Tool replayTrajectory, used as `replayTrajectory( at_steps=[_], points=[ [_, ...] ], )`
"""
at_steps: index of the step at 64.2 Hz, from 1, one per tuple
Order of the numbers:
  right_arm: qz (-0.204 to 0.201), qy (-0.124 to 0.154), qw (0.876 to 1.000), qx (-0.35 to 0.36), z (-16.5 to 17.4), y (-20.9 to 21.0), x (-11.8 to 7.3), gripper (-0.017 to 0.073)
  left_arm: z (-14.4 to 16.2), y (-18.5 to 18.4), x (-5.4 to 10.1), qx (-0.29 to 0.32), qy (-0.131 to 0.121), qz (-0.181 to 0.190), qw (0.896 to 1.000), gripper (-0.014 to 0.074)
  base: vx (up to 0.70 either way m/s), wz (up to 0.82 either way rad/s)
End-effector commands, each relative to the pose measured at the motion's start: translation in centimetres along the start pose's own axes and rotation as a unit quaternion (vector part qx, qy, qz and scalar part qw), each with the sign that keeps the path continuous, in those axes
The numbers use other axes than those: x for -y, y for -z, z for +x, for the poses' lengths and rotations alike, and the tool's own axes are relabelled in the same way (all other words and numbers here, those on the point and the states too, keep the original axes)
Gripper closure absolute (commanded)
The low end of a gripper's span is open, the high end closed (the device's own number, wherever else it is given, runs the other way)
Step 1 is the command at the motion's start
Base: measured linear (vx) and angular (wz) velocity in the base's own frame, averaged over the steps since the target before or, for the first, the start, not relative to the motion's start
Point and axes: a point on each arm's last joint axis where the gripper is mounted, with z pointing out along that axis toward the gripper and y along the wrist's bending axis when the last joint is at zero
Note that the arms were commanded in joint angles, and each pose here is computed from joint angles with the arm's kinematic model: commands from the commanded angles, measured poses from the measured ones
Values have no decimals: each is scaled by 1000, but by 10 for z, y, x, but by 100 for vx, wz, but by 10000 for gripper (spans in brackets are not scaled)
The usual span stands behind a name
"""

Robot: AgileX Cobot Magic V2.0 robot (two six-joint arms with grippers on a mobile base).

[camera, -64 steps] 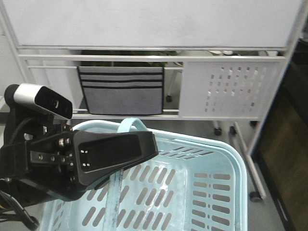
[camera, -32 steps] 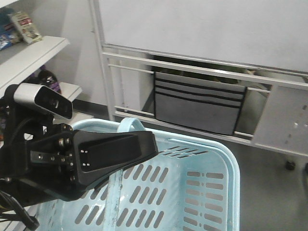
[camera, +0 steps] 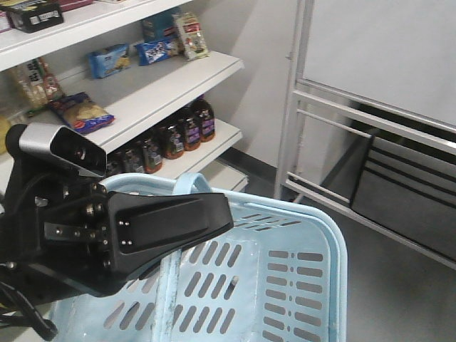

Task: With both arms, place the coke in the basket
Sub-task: 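Turn the base toward the shelf with the red Coca-Cola bottle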

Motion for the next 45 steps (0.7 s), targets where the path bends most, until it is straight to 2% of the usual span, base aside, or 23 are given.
replayTrajectory(
  at_steps=[1,45],
  points=[
    [1,2,999,40,-6,1,0,564,-2,0,29,-2,-7,108,994,601,12,56],
    [1,2,999,40,-6,1,0,564,-2,0,29,-2,-7,108,994,601,7,58]
  ],
)
